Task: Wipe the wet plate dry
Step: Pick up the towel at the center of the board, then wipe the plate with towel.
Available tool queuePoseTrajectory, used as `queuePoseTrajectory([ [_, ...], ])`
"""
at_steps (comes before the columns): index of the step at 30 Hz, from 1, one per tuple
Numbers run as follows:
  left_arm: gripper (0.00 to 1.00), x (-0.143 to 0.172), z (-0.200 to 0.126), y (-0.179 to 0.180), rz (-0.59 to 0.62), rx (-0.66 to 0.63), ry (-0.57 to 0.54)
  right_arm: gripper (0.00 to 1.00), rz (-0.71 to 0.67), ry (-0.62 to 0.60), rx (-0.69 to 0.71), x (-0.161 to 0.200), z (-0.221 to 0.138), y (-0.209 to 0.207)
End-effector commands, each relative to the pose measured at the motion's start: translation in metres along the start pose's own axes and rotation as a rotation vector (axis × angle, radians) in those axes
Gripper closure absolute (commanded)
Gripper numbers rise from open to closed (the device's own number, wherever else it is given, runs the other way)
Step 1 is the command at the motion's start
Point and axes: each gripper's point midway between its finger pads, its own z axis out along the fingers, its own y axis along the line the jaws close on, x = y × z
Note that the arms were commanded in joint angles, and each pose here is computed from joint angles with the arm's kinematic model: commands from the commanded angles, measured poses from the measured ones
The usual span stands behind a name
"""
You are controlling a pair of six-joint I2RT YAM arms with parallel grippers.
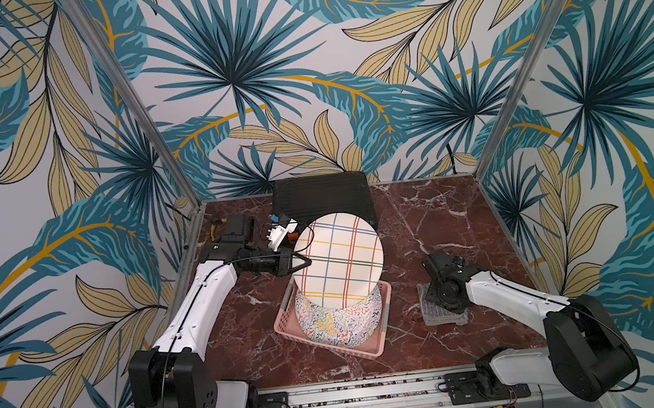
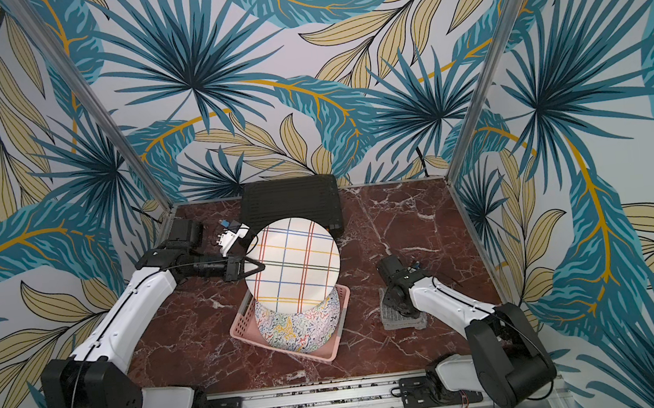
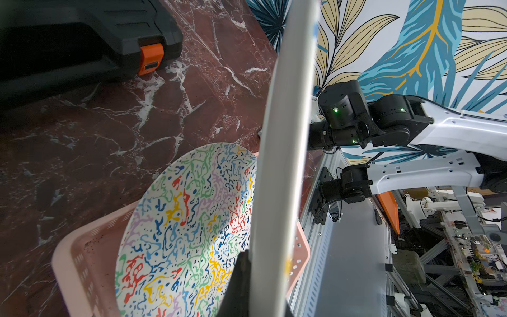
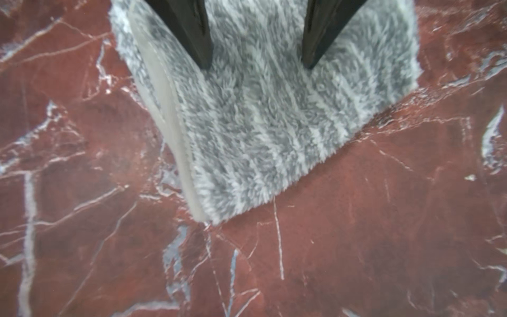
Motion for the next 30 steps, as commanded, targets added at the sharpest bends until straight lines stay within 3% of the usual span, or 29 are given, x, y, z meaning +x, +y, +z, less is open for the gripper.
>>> queuePoseTrajectory([
  [1,1.00,-0.014,-0.010,-0.020,0.083,0.039,-0.060,0.41,0.024,-0.009,-0.019,0.002,0.002,0.001],
  [5,1.00,-0.016,-0.011,-0.020,0.083,0.035,-0.066,0.37,0.018,0.003,-0.017,0.002,0.004,0.005],
  [8,1.00,-0.017,-0.011,-0.021,0.089,0.035,-0.069,0.44,0.013,0.018,-0.003,0.003,0.005,0.006],
  [9,1.00,-0.017,-0.012,-0.022,0.089,0.034,-0.070,0.49,0.014,0.021,-0.001,0.003,0.005,0.006],
  [15,1.00,-0.015,-0.012,-0.021,0.091,0.028,-0.070,1.00,0.023,0.007,-0.009,0.000,0.004,0.007],
  [21,1.00,-0.012,-0.009,-0.014,0.094,0.014,-0.079,1.00,-0.023,-0.142,-0.173,-0.031,-0.036,0.026],
  [25,1.00,-0.013,-0.007,-0.013,0.100,0.024,-0.084,1.00,-0.100,-0.297,-0.432,-0.057,-0.094,0.056],
  [30,1.00,-0.013,-0.005,-0.012,0.106,0.029,-0.083,1.00,-0.209,-0.403,-0.725,-0.069,-0.173,0.097],
])
